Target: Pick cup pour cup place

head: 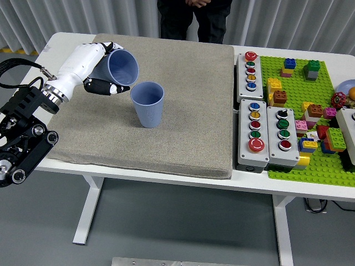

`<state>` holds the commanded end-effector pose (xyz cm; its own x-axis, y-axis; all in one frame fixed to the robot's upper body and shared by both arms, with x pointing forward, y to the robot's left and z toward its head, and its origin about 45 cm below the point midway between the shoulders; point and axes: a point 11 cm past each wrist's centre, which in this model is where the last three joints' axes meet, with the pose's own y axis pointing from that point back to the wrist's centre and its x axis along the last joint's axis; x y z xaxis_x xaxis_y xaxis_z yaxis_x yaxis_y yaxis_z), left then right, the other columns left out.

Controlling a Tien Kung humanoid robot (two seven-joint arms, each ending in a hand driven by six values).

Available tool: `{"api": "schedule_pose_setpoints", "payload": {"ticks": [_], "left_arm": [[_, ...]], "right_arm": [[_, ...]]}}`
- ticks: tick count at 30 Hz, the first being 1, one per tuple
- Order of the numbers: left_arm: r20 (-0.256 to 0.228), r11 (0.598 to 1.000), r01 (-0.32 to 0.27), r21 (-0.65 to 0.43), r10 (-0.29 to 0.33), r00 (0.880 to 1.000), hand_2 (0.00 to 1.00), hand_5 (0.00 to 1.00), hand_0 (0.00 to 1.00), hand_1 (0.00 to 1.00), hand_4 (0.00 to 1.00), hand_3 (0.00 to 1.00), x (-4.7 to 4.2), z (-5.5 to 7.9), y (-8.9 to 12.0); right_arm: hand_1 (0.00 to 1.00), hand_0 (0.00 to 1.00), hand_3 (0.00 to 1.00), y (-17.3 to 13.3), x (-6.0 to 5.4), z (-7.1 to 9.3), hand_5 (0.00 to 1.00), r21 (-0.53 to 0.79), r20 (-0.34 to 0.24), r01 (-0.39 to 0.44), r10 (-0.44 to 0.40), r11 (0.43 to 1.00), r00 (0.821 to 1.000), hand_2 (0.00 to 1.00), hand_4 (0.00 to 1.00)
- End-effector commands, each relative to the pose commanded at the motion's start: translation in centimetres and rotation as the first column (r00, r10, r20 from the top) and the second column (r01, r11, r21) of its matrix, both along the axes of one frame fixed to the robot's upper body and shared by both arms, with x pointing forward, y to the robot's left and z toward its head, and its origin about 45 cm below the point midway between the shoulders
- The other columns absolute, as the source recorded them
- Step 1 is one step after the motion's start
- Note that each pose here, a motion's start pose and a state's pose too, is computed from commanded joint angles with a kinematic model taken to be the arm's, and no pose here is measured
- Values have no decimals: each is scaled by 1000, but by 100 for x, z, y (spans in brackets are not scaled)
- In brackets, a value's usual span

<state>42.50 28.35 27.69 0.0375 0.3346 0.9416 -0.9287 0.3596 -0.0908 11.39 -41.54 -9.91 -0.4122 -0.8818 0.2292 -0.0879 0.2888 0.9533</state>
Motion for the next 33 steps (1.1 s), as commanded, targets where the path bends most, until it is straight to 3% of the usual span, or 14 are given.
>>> {"api": "schedule_pose_setpoints", "payload": {"ticks": [15, 33], "left_arm": [[59, 989, 13, 148, -22, 998, 539, 82, 603, 528, 870, 530, -1, 34, -56], [101, 977, 19, 215, -42, 994, 538, 86, 601, 528, 862, 527, -26, 34, -127]], "right_arm": [[694, 724, 704, -3, 9, 3, 269, -1, 2, 1, -1, 1000, 1000, 745, 327], [694, 725, 705, -3, -31, -7, 270, -1, -6, 0, 0, 1000, 1000, 745, 329]]}}
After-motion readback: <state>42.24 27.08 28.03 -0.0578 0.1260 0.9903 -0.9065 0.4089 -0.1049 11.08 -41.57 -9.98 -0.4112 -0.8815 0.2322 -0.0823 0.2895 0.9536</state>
